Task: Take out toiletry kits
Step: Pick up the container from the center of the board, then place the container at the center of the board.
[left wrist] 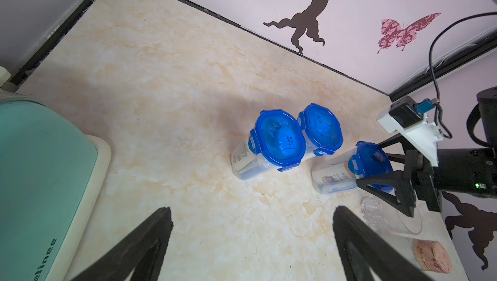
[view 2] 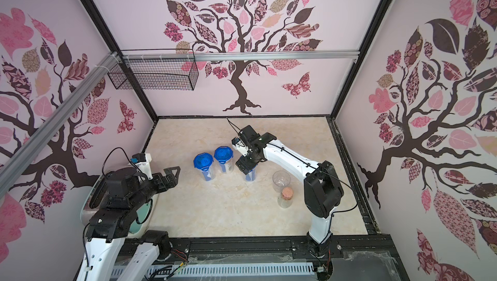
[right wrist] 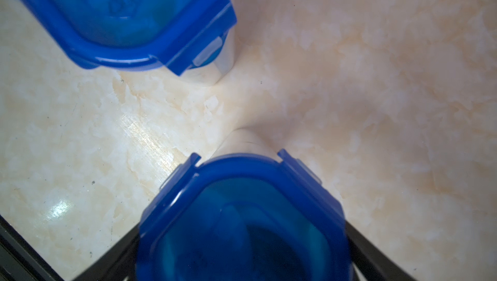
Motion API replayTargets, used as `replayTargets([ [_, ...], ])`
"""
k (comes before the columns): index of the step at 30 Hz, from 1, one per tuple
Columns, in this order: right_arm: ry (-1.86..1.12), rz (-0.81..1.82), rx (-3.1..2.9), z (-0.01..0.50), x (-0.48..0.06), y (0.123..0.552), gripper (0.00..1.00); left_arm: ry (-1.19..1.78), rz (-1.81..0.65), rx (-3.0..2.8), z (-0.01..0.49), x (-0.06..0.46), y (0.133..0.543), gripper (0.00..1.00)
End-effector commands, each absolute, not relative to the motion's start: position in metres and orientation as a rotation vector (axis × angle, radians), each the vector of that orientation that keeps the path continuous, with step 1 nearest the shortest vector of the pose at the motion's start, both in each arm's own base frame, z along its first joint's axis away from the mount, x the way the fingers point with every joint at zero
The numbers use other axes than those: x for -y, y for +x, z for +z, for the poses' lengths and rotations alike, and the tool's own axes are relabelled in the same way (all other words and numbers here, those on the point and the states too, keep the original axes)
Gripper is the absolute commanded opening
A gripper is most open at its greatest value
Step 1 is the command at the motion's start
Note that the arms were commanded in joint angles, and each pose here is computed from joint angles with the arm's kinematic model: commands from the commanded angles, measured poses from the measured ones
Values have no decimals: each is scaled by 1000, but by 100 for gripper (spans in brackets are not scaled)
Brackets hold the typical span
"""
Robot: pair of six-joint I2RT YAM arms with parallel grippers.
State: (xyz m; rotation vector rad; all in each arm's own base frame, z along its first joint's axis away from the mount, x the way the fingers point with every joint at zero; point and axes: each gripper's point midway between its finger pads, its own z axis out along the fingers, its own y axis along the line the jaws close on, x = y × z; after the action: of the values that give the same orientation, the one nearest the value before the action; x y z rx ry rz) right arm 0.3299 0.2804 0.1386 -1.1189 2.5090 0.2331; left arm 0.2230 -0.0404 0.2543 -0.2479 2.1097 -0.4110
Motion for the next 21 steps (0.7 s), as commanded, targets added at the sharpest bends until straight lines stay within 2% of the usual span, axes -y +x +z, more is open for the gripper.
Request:
replayTargets([
  [1,-1106,294,-2440,173,-292,323,90,-228,-414,-2096,257,42,223,97],
  [7,-1083,289,-2425,187,-291,313,85,-228,-414,-2095,258,42,222,97],
  [13,-1180,347,-2356,195,-309,272,86,-227,-415,-2091,258,42,222,97],
  [21,-1227,413,-2338,191,-328,241,85,-225,-418,-2091,258,42,222,97],
])
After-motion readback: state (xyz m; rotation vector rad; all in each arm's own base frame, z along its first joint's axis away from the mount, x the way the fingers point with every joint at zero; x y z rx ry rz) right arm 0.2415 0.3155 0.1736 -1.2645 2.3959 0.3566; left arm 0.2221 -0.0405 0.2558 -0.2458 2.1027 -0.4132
